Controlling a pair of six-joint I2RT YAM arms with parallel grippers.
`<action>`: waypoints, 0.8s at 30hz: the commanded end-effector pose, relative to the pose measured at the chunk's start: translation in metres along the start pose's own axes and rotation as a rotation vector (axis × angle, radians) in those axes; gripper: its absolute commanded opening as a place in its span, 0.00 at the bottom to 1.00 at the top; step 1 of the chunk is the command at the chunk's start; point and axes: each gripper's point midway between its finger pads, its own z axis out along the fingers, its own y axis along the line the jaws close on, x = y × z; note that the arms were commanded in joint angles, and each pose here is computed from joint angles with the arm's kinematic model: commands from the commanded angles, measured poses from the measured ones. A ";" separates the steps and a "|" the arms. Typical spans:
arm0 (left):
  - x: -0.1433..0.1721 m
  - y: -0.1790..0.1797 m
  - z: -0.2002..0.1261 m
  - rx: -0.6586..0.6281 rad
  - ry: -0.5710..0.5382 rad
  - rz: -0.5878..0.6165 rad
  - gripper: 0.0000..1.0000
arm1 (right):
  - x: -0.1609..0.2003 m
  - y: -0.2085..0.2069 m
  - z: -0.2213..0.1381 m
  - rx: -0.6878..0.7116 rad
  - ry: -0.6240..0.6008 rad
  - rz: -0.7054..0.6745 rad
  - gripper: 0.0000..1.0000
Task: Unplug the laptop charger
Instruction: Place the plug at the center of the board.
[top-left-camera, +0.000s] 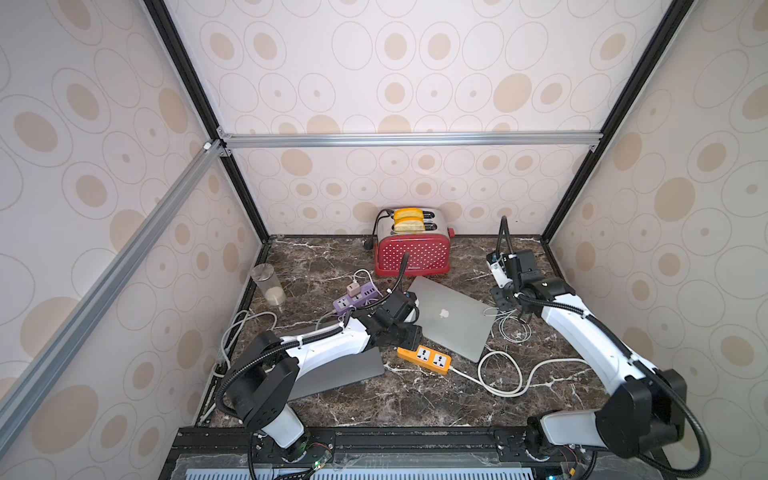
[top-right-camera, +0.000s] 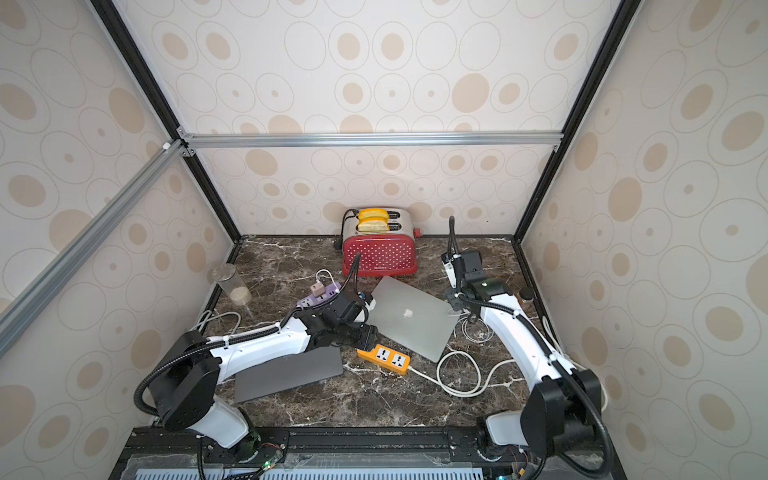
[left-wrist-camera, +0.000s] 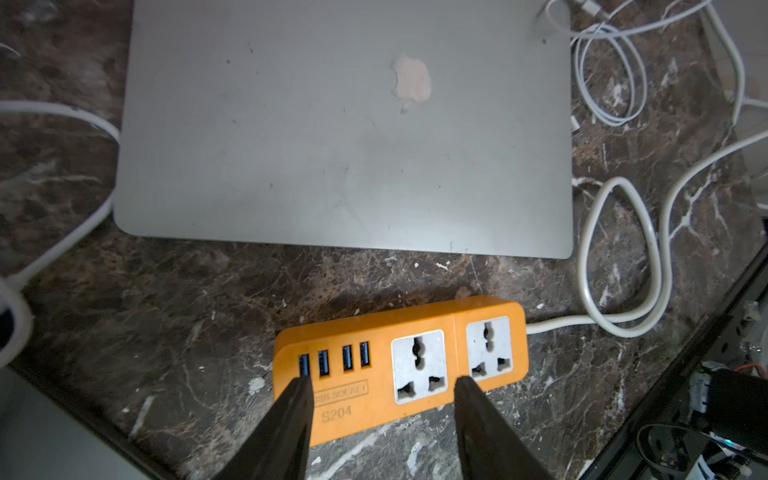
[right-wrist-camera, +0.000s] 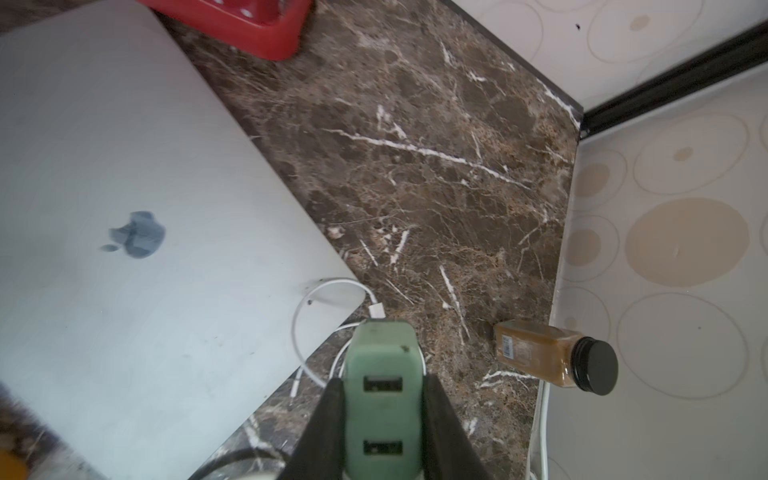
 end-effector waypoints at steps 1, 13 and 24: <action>-0.022 0.009 -0.023 -0.029 -0.055 0.001 0.57 | 0.005 -0.016 0.027 0.040 0.095 -0.040 0.16; -0.027 0.053 -0.016 -0.077 -0.027 -0.070 0.58 | 0.017 -0.062 0.105 0.165 0.287 -0.081 0.16; -0.037 0.068 -0.007 -0.102 -0.016 -0.086 0.58 | 0.020 -0.063 0.154 0.118 0.330 -0.068 0.17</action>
